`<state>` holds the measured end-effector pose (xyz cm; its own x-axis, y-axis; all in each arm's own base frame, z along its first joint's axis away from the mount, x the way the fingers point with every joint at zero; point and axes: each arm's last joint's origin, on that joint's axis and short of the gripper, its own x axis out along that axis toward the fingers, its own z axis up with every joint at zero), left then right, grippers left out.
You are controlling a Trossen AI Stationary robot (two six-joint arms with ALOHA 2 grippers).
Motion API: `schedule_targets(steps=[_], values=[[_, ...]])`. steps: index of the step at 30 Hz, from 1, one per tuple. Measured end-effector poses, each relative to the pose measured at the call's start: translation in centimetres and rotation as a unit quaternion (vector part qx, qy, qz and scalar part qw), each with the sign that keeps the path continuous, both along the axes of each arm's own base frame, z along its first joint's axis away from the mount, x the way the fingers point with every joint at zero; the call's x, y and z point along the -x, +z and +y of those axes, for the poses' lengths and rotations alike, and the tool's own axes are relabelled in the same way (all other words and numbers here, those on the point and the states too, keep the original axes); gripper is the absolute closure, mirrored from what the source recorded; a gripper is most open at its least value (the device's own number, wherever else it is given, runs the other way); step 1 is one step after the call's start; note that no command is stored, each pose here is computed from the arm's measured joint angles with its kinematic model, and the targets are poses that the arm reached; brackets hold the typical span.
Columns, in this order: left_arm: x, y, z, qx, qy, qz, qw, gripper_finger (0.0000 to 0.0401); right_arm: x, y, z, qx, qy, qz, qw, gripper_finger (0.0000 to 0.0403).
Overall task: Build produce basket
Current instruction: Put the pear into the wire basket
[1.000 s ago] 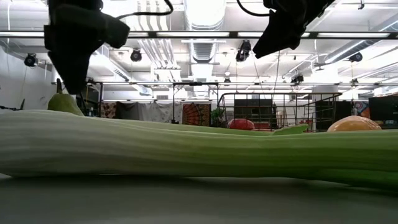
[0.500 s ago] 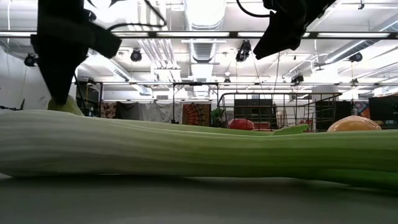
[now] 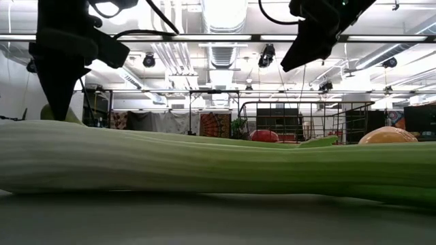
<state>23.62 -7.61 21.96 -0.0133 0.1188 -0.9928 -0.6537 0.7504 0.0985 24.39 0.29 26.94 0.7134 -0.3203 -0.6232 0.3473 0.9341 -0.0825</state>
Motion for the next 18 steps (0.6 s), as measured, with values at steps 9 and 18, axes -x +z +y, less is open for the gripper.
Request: schedule_targets(steps=[9,18], values=[[-0.7,1.8,-0.2,0.01,-0.018,-0.032,0.999,0.0318,0.7,-0.3,0.0,0.039,0.034,0.018,0.998,0.0229],[-2.7,6.4,-0.8,0.03,-0.08,-0.112,0.99,0.0318,3.0,-1.0,0.0,0.072,0.098,-0.026,0.992,0.0229]])
